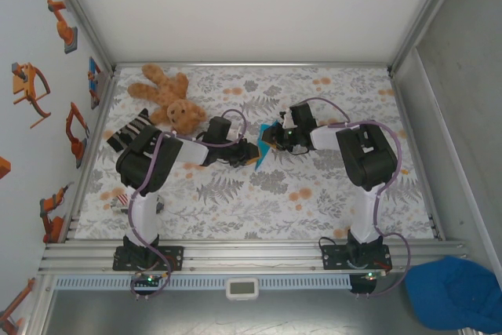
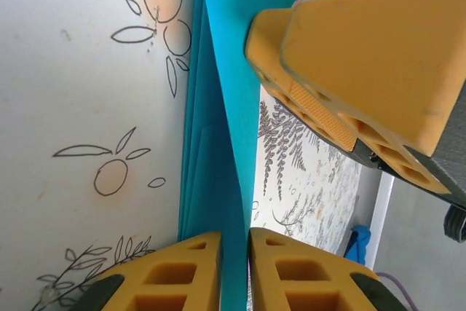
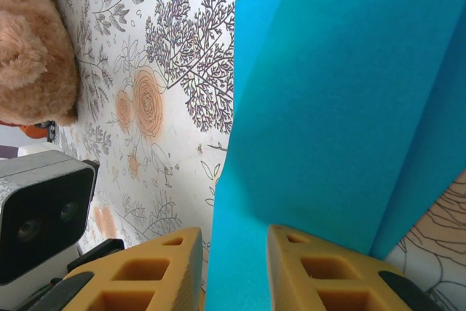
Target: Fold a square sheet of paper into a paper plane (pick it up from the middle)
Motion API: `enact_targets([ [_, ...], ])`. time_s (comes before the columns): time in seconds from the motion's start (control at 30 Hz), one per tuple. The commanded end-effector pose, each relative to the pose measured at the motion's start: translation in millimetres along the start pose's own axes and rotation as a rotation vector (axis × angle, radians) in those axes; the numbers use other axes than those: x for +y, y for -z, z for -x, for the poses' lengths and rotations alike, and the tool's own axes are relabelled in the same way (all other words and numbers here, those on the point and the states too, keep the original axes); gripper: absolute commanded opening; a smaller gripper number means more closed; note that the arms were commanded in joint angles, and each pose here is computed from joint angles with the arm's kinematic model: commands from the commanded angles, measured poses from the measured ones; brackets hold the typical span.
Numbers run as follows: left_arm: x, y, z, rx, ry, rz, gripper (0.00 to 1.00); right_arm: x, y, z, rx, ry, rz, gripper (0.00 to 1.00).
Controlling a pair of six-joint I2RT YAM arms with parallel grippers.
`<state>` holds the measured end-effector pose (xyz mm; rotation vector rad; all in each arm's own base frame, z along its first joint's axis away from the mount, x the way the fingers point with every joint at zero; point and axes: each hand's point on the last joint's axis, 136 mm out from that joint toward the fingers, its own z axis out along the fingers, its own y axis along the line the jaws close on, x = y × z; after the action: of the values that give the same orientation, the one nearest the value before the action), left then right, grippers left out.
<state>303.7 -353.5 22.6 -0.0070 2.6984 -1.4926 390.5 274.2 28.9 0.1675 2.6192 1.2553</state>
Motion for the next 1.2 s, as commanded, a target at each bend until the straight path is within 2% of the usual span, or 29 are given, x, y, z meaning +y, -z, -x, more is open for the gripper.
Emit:
enact_targets([
  [0.0, 25.5, 0.4, -20.5, 0.054, 0.045, 0.111, 0.16, -45.5, -9.4, -11.3, 0.018, -0.054, -0.142, 0.29],
  [0.37, 37.5, 2.1, -23.3, 0.053, 0.046, 0.190, 0.11, -53.1, -10.3, -12.8, 0.027, -0.068, -0.176, 0.29],
  [0.5, 25.3, 8.4, -19.7, 0.035, 0.031, 0.167, 0.17, -56.2, -10.4, -13.5, 0.030, -0.077, -0.190, 0.29],
  [0.7, -5.4, 38.1, -12.0, -0.049, -0.029, 0.161, 0.26, -57.2, -9.2, -14.2, 0.031, -0.079, -0.202, 0.29],
  [0.77, -6.4, 48.0, -9.4, -0.084, -0.048, 0.195, 0.27, -57.5, -8.6, -13.8, 0.029, -0.080, -0.204, 0.28],
  [0.83, -15.8, 51.7, -7.4, -0.100, -0.075, 0.174, 0.27, -57.2, -8.7, -14.0, 0.029, -0.079, -0.204, 0.28],
  [1.0, -50.1, 38.9, -7.7, -0.096, -0.142, 0.097, 0.27, -57.9, -8.8, -14.2, 0.028, -0.081, -0.205, 0.28],
  [1.17, -54.6, 15.7, -5.4, -0.061, -0.158, 0.100, 0.25, -59.5, -9.0, -14.7, 0.028, -0.087, -0.208, 0.27],
])
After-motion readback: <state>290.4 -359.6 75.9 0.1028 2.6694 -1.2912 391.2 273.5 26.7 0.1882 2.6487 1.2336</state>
